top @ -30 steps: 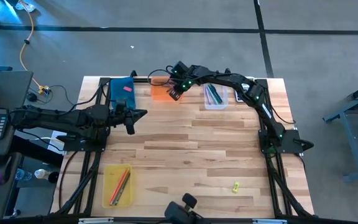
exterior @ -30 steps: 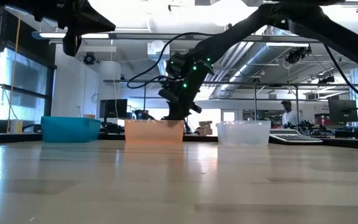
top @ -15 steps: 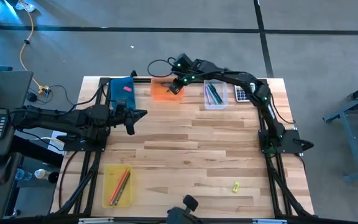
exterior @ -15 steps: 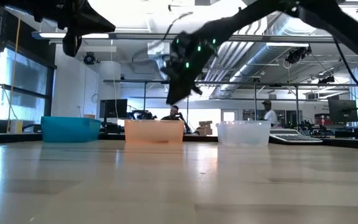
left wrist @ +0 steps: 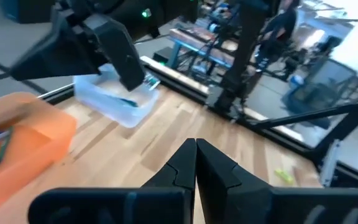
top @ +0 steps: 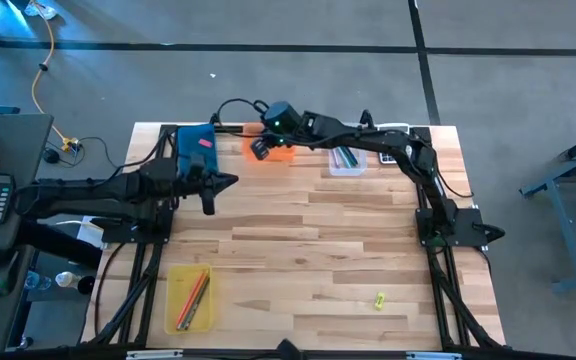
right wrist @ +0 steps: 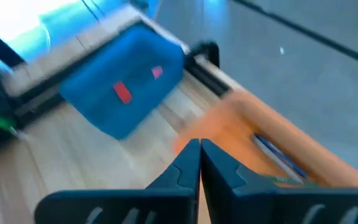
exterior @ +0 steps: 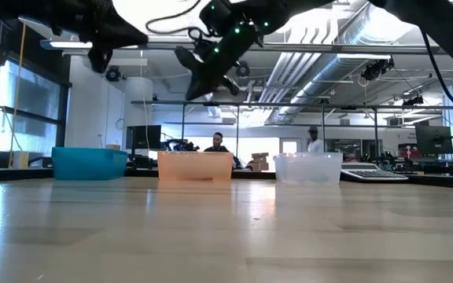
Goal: Sort crayons/erasers/pens/pencils in bins
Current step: Put the yellow eraser into the blue bin
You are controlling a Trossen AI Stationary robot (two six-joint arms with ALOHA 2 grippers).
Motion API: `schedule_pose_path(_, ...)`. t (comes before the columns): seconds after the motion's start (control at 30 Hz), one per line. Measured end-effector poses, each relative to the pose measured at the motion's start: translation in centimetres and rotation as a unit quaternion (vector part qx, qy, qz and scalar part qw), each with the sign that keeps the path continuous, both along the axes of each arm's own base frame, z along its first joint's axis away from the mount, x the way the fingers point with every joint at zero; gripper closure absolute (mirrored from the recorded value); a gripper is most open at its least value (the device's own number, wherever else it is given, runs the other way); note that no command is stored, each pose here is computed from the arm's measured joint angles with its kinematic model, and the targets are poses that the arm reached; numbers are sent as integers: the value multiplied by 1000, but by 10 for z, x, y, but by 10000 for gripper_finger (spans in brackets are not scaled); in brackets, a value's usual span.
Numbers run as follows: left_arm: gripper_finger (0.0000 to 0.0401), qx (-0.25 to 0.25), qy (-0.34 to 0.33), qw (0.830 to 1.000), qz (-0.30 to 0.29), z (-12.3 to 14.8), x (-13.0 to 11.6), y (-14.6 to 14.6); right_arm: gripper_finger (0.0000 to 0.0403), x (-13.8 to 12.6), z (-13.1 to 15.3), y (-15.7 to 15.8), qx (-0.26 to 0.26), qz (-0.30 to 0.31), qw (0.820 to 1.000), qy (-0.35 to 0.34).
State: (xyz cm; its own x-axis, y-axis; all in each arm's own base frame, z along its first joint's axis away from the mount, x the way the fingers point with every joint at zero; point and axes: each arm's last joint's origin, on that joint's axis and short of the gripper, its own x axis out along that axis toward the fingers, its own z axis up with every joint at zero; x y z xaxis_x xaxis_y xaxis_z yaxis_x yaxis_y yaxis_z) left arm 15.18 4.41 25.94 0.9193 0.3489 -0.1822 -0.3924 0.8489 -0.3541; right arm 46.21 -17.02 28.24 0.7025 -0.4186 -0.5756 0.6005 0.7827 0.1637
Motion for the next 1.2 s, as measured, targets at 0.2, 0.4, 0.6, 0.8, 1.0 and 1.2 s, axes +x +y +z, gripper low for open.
schedule_pose_path(0.2,401,-4,-22,999,-41,4,0,2,402,9,-6,10,-36,22,999,13)
schedule_pose_path(0.4,401,1,-21,999,-43,4,0,2,403,3,-33,11,-36,85,994,58)
schedule_pose_path(0.6,401,-2,-23,999,-43,4,0,2,403,-28,-42,38,-11,137,987,84)
schedule_pose_path(0.8,401,-6,-21,999,-41,3,1,2,403,-74,-27,82,40,106,991,69)
schedule_pose_path(1.0,401,-5,-19,999,-35,3,1,2,403,-121,-21,148,147,19,986,73)
schedule_pose_path(1.2,401,-11,2,1000,-27,-2,3,3,403,-152,-23,217,247,-82,959,113)
